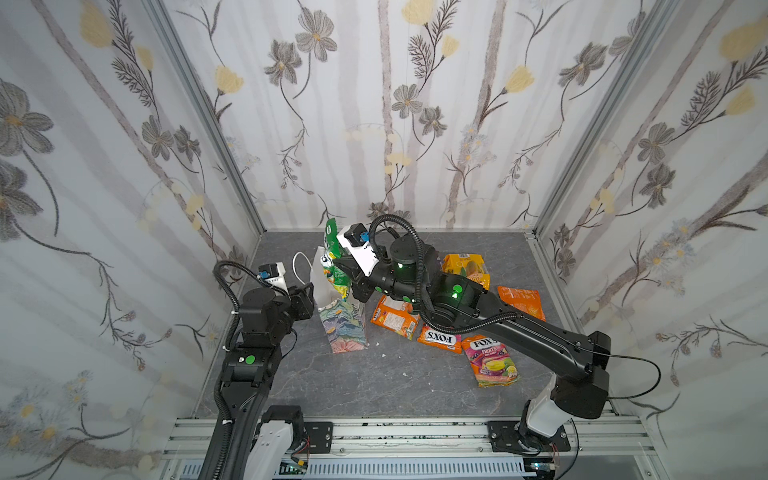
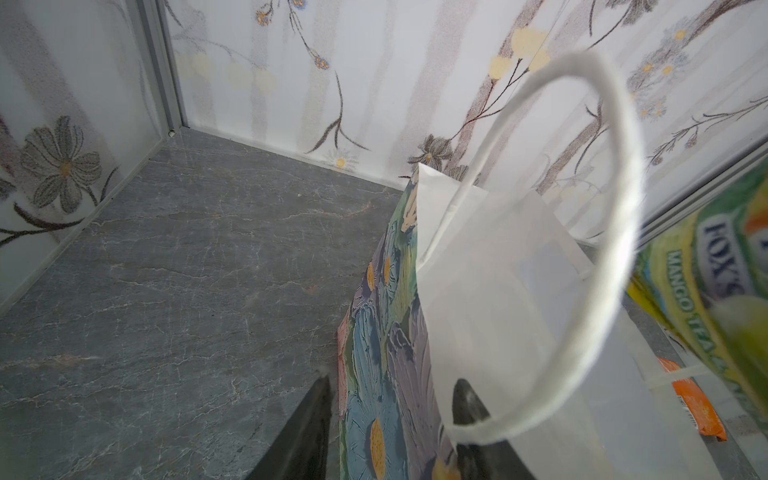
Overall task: Place the snacks into the paper bag
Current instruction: 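Lower the green packet into the bag and open the right gripper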
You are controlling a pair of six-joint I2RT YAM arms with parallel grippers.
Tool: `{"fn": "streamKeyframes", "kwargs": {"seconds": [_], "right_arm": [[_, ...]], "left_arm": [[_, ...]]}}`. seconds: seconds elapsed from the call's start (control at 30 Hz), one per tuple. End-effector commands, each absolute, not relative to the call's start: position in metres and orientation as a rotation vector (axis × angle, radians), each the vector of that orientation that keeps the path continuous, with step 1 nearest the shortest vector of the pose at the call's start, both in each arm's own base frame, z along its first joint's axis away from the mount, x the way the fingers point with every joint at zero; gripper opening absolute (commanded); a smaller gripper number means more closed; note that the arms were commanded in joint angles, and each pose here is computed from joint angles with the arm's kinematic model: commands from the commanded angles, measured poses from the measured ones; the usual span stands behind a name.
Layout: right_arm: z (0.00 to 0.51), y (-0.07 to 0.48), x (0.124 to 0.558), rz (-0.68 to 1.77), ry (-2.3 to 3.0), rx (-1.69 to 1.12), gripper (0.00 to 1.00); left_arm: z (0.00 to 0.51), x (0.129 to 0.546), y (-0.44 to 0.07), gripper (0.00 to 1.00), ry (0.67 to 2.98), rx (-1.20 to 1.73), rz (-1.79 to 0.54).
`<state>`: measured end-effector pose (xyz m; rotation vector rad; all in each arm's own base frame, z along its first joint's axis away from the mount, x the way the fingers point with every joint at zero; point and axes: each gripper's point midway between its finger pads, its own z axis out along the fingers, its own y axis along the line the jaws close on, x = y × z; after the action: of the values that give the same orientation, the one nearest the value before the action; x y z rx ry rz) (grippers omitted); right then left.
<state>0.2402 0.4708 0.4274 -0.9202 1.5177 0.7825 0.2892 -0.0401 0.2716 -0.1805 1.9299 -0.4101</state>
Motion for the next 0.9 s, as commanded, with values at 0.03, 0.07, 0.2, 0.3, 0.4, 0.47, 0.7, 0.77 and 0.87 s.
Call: {"fn": "streamKeyframes", "kwargs": {"seconds": [0.03, 0.07, 0.2, 0.3, 0.4, 0.47, 0.7, 0.77, 0.87], "right_arm": [[0.433, 0.471, 0.256, 0.742, 1.492, -0.859, 0.00], [0.429, 0.471, 0.261, 0.731, 1.507, -0.849, 0.00], [0.415, 0.469, 0.272, 0.717, 1.542, -0.833, 0.00], [0.407, 0.468, 0.278, 0.712, 1.562, -0.826, 0.00], [0.398, 0.466, 0.282, 0.717, 1.576, -0.826, 0.00], [0.391, 0.466, 0.282, 0.714, 1.586, -0.827, 0.00], [0.375, 0.461, 0.283, 0.694, 1.605, -0.814, 0.00], [0.371, 0.459, 0.285, 0.683, 1.614, -0.810, 0.00], [0.368, 0.458, 0.284, 0.685, 1.616, -0.801, 0.00]], "left_arm": [[0.276, 0.290, -0.040, 0.47, 1.911, -0.175, -0.406], [0.275, 0.290, -0.040, 0.47, 1.911, -0.174, -0.405], [0.275, 0.290, -0.038, 0.47, 1.912, -0.176, -0.393], [0.275, 0.290, -0.036, 0.47, 1.914, -0.182, -0.377], [0.273, 0.290, -0.035, 0.47, 1.917, -0.190, -0.378], [0.273, 0.290, -0.037, 0.47, 1.921, -0.186, -0.384], [0.268, 0.286, -0.039, 0.47, 1.947, -0.184, -0.381], [0.263, 0.285, -0.037, 0.48, 1.960, -0.193, -0.367], [0.264, 0.285, -0.038, 0.48, 1.957, -0.192, -0.365]]}}
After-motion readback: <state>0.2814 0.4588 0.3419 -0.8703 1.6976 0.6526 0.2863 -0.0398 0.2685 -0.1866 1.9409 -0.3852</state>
